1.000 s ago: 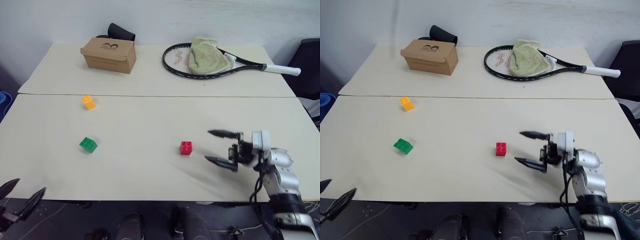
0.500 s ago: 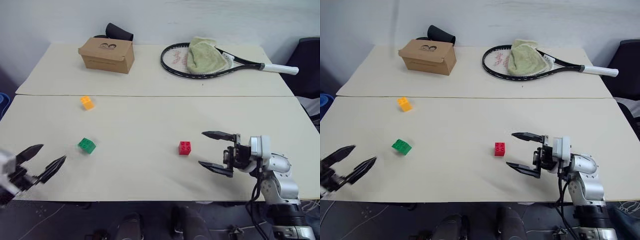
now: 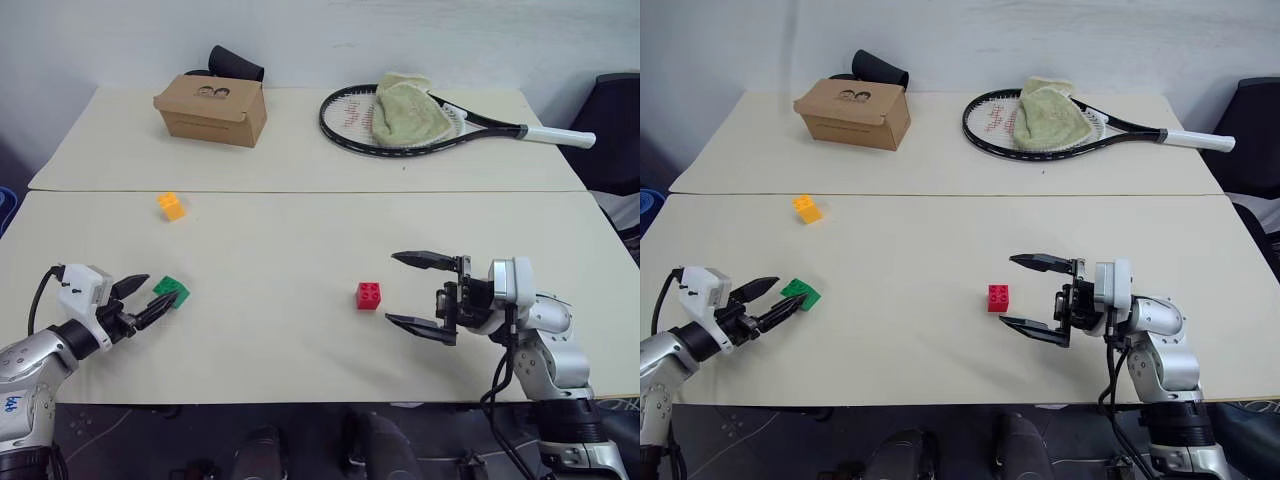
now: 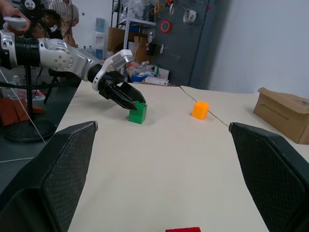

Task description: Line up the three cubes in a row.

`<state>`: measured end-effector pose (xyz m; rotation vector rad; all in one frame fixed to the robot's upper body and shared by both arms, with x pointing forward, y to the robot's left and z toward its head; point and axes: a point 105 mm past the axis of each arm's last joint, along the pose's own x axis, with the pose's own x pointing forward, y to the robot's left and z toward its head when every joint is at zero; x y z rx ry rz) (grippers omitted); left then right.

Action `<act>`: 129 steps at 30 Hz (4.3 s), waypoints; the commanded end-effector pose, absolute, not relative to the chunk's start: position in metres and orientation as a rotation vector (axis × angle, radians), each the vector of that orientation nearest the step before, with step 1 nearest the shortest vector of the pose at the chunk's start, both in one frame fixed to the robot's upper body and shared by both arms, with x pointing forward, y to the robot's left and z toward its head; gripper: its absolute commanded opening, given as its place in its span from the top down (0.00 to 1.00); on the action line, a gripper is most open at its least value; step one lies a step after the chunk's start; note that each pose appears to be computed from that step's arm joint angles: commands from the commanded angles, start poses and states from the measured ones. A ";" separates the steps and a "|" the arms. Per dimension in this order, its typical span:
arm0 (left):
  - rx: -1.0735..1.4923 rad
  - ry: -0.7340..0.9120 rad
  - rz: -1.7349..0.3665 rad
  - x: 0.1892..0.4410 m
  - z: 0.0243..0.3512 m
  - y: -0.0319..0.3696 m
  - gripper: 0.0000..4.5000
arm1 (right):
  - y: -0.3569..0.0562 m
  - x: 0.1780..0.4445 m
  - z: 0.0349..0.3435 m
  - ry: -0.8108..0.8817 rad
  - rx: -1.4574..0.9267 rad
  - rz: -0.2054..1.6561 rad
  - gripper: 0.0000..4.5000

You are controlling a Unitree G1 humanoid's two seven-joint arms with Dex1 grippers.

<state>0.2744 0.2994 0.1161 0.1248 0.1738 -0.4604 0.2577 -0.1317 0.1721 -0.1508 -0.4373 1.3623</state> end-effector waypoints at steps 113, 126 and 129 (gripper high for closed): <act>-0.096 0.065 0.480 0.464 0.174 0.259 0.14 | -0.141 0.255 0.171 -0.459 -0.111 1.054 0.00; -0.089 -0.012 0.397 0.463 0.186 0.263 0.67 | -0.149 0.254 0.152 -0.439 -0.100 1.034 0.00; -0.135 -0.175 0.085 0.457 0.220 0.248 0.67 | -0.153 0.254 0.151 -0.450 -0.112 1.021 0.00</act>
